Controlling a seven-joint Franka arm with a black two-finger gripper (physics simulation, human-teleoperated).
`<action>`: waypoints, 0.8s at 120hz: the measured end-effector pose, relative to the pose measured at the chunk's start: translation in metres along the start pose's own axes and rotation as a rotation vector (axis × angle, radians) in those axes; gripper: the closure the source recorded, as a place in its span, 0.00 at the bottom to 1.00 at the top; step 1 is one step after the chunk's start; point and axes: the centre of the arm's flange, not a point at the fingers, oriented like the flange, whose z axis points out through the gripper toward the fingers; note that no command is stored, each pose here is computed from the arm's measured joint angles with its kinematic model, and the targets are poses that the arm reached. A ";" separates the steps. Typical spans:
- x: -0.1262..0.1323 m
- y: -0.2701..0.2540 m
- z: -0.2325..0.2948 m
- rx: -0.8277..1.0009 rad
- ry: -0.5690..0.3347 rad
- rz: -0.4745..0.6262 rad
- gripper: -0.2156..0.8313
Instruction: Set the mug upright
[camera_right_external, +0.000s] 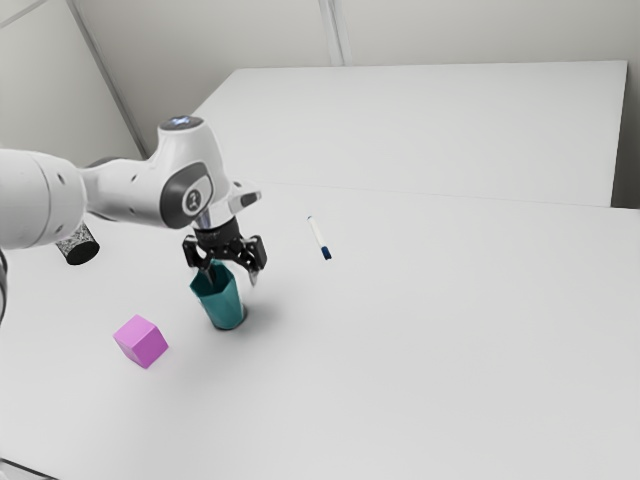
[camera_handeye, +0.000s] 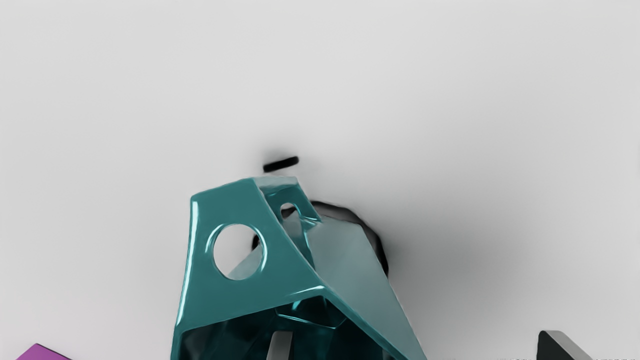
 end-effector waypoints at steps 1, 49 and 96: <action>0.000 0.000 -0.002 -0.001 0.002 0.000 0.28; 0.022 -0.012 -0.089 -0.023 0.123 0.046 0.22; 0.015 -0.075 -0.226 0.000 0.181 0.063 0.21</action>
